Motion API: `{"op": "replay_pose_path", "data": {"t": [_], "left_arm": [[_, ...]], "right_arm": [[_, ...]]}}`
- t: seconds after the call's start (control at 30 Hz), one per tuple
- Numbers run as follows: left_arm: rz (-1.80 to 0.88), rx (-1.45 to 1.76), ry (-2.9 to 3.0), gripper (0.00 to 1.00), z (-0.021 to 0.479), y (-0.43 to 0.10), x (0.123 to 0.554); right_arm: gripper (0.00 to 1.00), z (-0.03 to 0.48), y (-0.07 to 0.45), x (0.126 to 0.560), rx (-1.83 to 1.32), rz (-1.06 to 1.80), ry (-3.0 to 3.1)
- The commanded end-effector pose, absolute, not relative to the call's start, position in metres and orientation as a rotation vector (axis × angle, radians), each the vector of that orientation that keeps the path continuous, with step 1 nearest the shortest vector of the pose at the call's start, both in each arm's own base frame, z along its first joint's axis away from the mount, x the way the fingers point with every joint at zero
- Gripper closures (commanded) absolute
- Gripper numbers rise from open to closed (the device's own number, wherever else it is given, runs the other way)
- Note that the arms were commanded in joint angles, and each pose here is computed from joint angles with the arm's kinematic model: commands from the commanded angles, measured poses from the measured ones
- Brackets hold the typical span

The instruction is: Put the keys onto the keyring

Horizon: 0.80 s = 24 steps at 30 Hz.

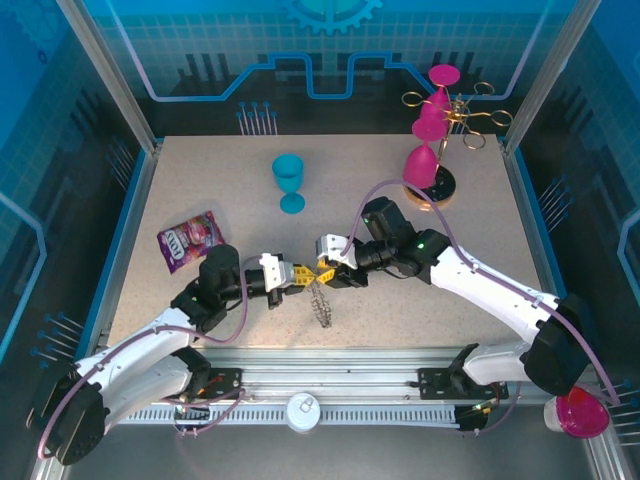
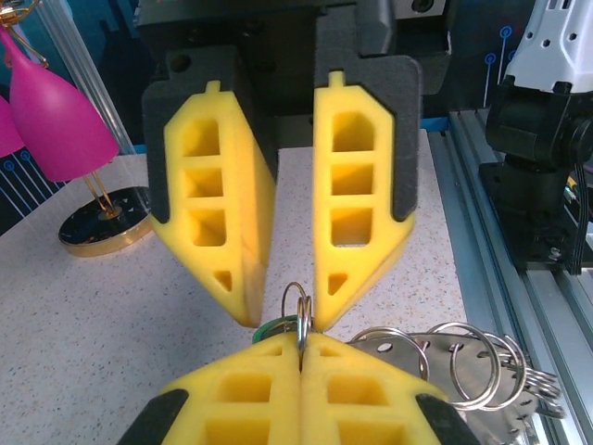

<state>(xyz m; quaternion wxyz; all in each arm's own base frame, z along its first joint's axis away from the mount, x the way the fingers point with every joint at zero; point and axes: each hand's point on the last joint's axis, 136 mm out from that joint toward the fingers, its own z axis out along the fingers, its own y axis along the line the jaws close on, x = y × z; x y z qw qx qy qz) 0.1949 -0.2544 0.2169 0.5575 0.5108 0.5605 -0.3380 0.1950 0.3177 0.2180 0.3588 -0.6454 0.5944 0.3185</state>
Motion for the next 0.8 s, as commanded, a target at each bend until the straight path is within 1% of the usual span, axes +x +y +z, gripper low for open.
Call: {"op": "replay_pose_path", "data": {"t": [0.0,0.07,0.17,0.27,0.33,0.43,0.53,0.77], "left_arm": [[-0.826,1.205,1.244,1.0,0.23,-0.256,0.187],[-0.832,1.202,1.238,1.0,0.231,-0.257,0.186],[-0.835,1.201,1.238,1.0,0.231,-0.257,0.186],[-0.827,1.197,1.253,1.0,0.229,-0.256,0.188],[-0.798,1.2,1.293,0.91,0.224,-0.255,0.193],[-0.755,1.223,1.344,0.85,0.218,-0.254,0.198],[-0.725,1.235,1.37,0.83,0.214,-0.253,0.202],[-0.712,1.258,1.4,0.84,0.209,-0.254,0.202]], "right_arm": [[0.8,0.224,0.32,0.192,-1.664,0.86,1.501],[0.86,0.223,0.32,0.192,-1.667,0.866,1.501],[1.0,0.225,0.321,0.19,-1.675,0.879,1.49],[1.0,0.229,0.32,0.189,-1.683,0.879,1.486],[1.0,0.23,0.319,0.187,-1.703,0.867,1.493],[1.0,0.224,0.317,0.184,-1.761,0.827,1.534],[1.0,0.212,0.314,0.183,-1.844,0.749,1.589],[1.0,0.198,0.315,0.182,-1.958,0.636,1.641]]}}
